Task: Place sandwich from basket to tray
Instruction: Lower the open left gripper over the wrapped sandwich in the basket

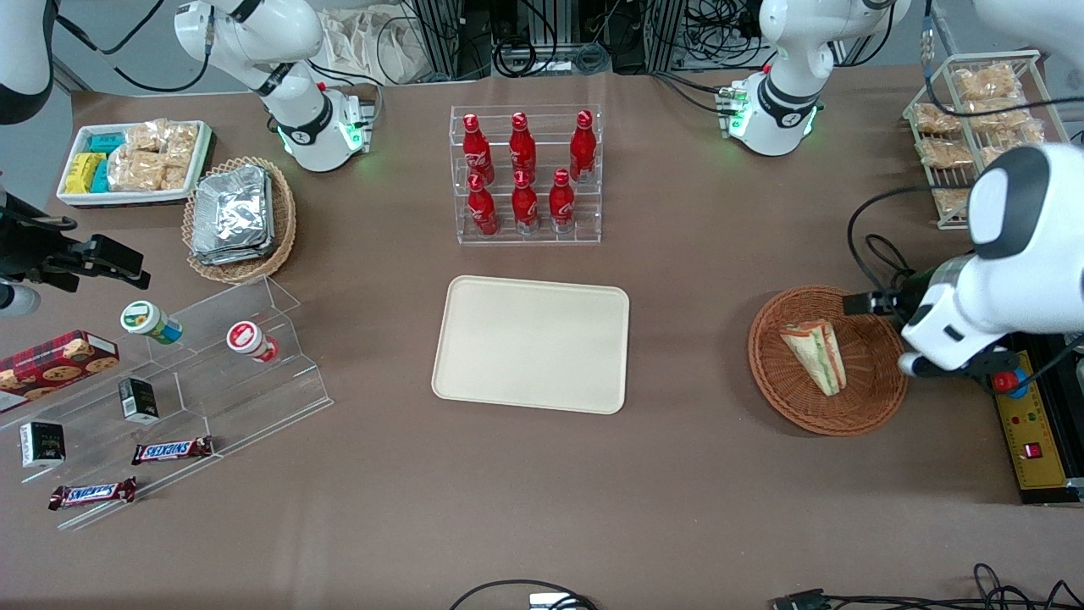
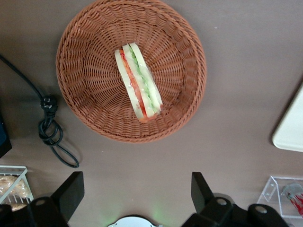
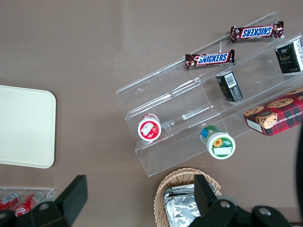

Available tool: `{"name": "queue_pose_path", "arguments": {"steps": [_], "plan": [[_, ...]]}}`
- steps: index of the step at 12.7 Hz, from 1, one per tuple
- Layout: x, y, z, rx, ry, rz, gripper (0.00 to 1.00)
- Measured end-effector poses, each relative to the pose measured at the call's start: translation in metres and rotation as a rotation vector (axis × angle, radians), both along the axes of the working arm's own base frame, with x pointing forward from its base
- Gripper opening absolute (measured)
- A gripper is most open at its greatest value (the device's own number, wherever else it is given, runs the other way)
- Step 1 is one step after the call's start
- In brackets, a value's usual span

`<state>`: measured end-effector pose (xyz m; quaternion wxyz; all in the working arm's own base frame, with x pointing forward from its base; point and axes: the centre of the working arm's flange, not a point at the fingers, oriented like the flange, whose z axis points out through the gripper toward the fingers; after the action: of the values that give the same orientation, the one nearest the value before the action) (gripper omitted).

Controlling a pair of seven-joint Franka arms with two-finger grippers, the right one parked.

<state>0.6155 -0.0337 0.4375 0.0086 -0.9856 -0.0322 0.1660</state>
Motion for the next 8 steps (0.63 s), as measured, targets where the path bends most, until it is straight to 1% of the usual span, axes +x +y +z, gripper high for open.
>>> {"name": "queue_pose_path", "arguments": {"steps": [1, 4, 6, 8], "plan": [[0.006, 0.001, -0.019, 0.001, 0.009, 0.004, 1.0], [0.022, 0.003, -0.075, 0.01, 0.013, 0.034, 1.0], [0.026, 0.009, -0.108, 0.023, 0.027, 0.079, 1.0], [0.03, 0.015, -0.135, 0.024, 0.034, 0.098, 1.0]]}}
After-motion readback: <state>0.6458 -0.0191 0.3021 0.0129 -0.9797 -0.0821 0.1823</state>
